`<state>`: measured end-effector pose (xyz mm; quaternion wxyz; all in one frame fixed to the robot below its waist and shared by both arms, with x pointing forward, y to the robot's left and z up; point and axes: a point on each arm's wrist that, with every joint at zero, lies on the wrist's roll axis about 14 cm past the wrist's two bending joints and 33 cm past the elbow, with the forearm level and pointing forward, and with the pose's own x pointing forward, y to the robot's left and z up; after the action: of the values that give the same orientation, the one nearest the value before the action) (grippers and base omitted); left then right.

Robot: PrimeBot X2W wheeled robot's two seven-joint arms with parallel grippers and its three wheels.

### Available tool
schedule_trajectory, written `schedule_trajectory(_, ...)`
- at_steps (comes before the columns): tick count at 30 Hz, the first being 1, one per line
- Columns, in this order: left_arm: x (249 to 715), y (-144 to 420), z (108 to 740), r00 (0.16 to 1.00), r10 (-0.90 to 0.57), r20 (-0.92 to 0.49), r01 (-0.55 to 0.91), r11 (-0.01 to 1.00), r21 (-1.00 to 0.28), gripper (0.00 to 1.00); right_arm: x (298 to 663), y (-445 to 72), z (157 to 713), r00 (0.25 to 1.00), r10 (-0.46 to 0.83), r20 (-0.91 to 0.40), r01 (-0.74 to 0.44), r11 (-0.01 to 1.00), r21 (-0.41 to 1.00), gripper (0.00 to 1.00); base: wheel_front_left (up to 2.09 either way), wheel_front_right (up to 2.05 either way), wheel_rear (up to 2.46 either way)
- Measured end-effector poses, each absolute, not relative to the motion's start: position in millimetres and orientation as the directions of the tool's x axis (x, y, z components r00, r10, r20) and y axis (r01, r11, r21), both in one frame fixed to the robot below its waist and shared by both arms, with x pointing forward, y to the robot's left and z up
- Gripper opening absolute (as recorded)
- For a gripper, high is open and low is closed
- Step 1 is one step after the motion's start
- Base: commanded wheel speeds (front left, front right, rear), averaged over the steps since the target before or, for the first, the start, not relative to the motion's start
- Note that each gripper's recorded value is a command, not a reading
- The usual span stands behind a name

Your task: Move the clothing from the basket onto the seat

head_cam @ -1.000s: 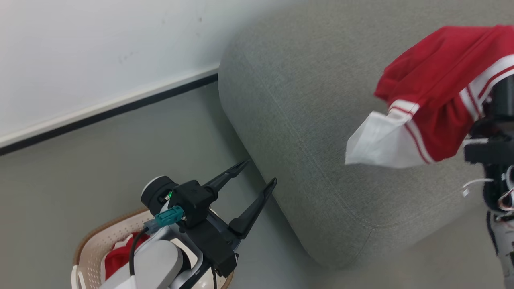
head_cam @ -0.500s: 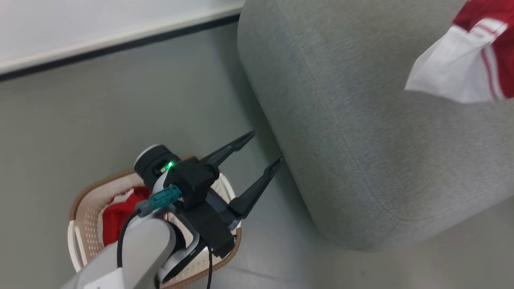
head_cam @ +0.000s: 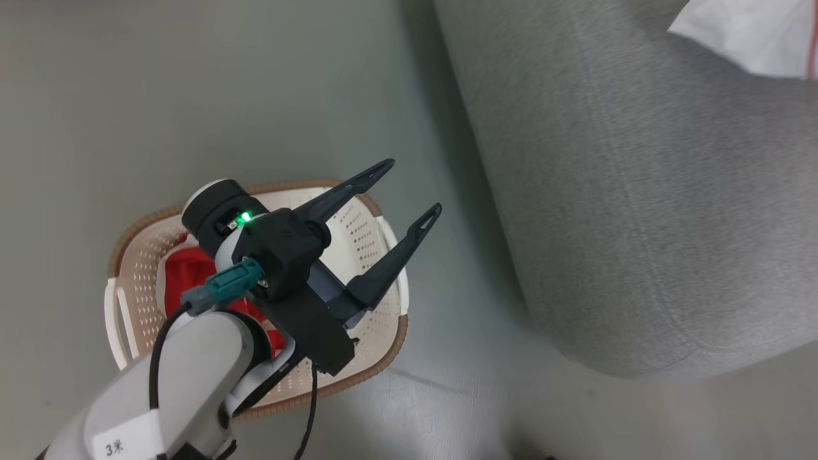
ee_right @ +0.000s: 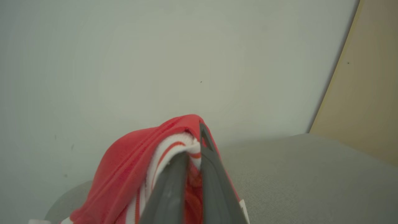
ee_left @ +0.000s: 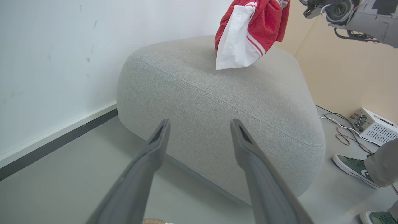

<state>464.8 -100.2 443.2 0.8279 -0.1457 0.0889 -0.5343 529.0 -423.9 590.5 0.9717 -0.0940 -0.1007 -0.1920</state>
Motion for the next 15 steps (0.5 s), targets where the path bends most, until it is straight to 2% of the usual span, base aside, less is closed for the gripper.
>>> schedule_trajectory(4,469.3,-91.3,420.3,0.43,-0.902,-0.038,0.837,0.414,-0.357,1.0,515.4,-441.0,514.6,0.899,-0.436,0.039,0.436,0.882,-0.18,0.0,0.0,0.0,0.0)
schedule_trajectory(8,473.5,-84.2,414.6,0.447,-0.893,-0.05,0.828,0.434,-0.356,1.0,489.0,-450.1,457.1,0.852,-0.509,-0.123,0.484,0.856,-0.183,0.0,0.0,0.0,0.0)
schedule_trajectory(11,475.4,-82.3,413.3,0.453,-0.89,-0.054,0.826,0.442,-0.351,1.0,477.6,-450.3,437.6,0.832,-0.522,-0.188,0.491,0.851,-0.187,0.24,0.0,0.0,0.0)
schedule_trajectory(12,475.6,-82.5,414.5,0.453,-0.89,-0.053,0.826,0.442,-0.349,1.0,476.0,-448.5,433.4,0.829,-0.52,-0.206,0.488,0.853,-0.188,0.27,0.0,0.0,0.0)
schedule_trajectory(13,475.6,-83.1,416.4,0.454,-0.89,-0.047,0.828,0.441,-0.348,1.0,473.9,-448.8,430.9,0.825,-0.521,-0.221,0.487,0.852,-0.191,0.48,0.0,0.0,0.0)
schedule_trajectory(14,475.6,-83.4,417.8,0.455,-0.89,-0.044,0.828,0.441,-0.346,1.0,471.5,-449.6,429.2,0.82,-0.522,-0.233,0.487,0.852,-0.194,0.86,0.0,0.0,0.0)
schedule_trajectory(15,475.4,-84.1,418.5,0.455,-0.89,-0.044,0.829,0.441,-0.345,1.0,468.4,-450.6,426.5,0.814,-0.524,-0.25,0.487,0.851,-0.197,1.0,0.0,0.0,0.0)
